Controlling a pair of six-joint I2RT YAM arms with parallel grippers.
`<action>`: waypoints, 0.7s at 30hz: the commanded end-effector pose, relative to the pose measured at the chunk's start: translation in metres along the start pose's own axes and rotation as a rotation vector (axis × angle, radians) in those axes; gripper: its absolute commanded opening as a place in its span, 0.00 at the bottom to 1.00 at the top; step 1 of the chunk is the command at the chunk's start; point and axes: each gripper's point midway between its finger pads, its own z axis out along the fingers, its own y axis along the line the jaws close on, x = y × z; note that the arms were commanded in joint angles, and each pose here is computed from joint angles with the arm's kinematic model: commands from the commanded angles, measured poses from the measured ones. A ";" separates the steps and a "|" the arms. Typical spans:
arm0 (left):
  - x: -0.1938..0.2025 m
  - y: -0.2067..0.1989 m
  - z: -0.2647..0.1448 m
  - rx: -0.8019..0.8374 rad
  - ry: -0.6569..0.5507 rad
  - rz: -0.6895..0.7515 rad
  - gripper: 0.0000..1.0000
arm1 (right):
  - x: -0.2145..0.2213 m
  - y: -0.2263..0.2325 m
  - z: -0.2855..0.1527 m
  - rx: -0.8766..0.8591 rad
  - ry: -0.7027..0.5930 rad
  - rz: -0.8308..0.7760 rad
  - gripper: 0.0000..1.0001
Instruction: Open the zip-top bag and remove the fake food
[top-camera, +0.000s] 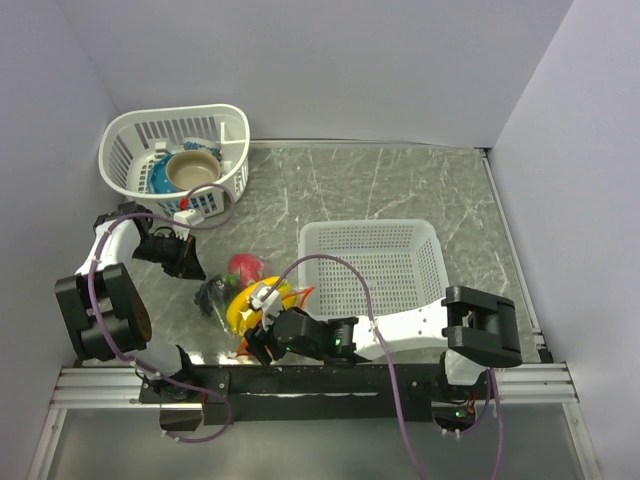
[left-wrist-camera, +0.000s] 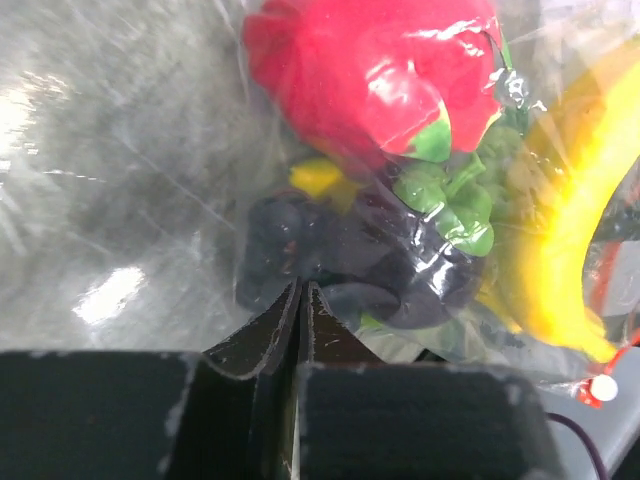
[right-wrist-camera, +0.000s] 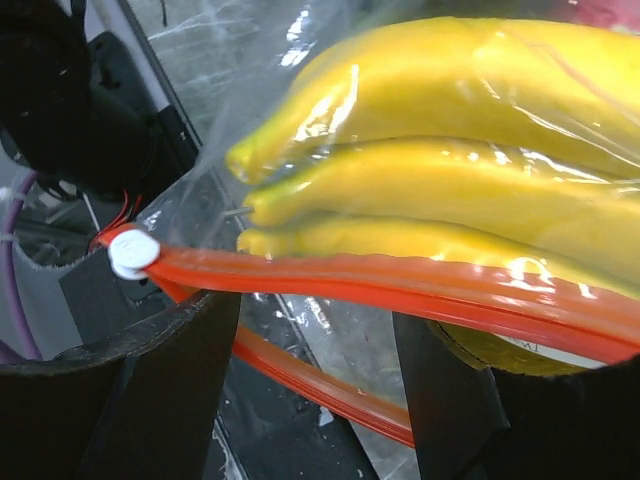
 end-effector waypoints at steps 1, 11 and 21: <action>-0.003 -0.009 0.002 0.073 -0.002 -0.006 0.04 | -0.038 0.021 -0.006 -0.069 -0.090 -0.063 0.70; -0.013 -0.015 -0.007 0.042 -0.032 0.022 0.01 | -0.049 0.013 0.024 0.043 -0.127 -0.061 0.70; -0.011 -0.025 -0.009 0.070 -0.029 0.021 0.01 | -0.025 -0.005 0.038 0.140 -0.094 -0.033 0.63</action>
